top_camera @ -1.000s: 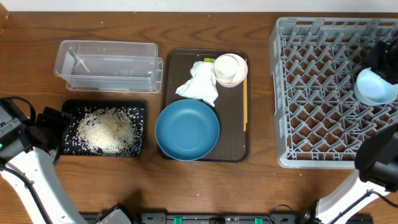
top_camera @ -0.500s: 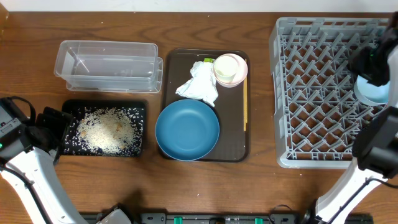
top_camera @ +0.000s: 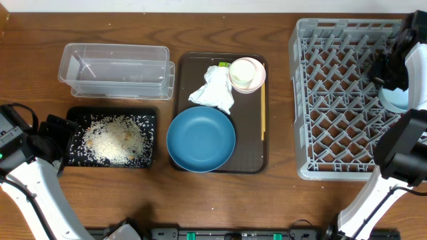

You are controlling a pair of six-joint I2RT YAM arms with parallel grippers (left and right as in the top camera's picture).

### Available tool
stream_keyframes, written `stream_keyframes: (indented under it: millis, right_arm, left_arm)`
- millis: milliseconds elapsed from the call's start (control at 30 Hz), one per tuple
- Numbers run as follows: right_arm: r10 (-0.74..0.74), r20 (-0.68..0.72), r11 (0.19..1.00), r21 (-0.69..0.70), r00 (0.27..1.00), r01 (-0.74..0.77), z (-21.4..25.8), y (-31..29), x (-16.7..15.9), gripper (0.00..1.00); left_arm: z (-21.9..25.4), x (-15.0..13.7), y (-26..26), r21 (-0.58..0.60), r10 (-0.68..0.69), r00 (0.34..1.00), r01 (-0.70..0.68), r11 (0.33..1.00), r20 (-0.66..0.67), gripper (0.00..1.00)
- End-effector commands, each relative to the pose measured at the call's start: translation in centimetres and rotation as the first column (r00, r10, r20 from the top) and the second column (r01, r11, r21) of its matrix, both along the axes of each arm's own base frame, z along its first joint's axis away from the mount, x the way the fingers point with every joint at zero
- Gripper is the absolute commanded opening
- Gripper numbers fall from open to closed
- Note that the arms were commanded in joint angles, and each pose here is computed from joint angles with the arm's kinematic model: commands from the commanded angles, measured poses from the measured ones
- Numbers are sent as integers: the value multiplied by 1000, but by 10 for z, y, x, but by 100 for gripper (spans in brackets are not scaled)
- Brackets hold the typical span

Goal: Sort waste into correct bins and load items into the dishwasher rack

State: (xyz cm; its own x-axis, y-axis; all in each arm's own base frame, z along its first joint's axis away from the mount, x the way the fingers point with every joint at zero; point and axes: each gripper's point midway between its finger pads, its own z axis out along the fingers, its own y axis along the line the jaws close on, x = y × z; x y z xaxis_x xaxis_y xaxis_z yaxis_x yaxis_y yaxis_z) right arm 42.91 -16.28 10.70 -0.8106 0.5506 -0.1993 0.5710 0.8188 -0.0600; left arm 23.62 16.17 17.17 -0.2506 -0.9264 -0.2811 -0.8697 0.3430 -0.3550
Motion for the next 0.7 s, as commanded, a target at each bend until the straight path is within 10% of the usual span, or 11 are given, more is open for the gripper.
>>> stream_keyframes:
  millis: [0, 333, 667]
  right_arm:
    - [2, 22, 1000, -25, 1000, -1, 15, 0, 2, 1]
    - [-36, 171, 999, -30, 985, 42, 84, -11, -15, 1]
    - [-104, 399, 911, 406, 911, -74, 107, -33, -45, 1]
  left_arm:
    - [5, 1, 2, 2, 11, 1000, -11, 1000, 11, 89]
    - [5, 1, 2, 2, 11, 1000, -11, 1000, 11, 89]
    - [5, 1, 2, 2, 11, 1000, -11, 1000, 11, 89]
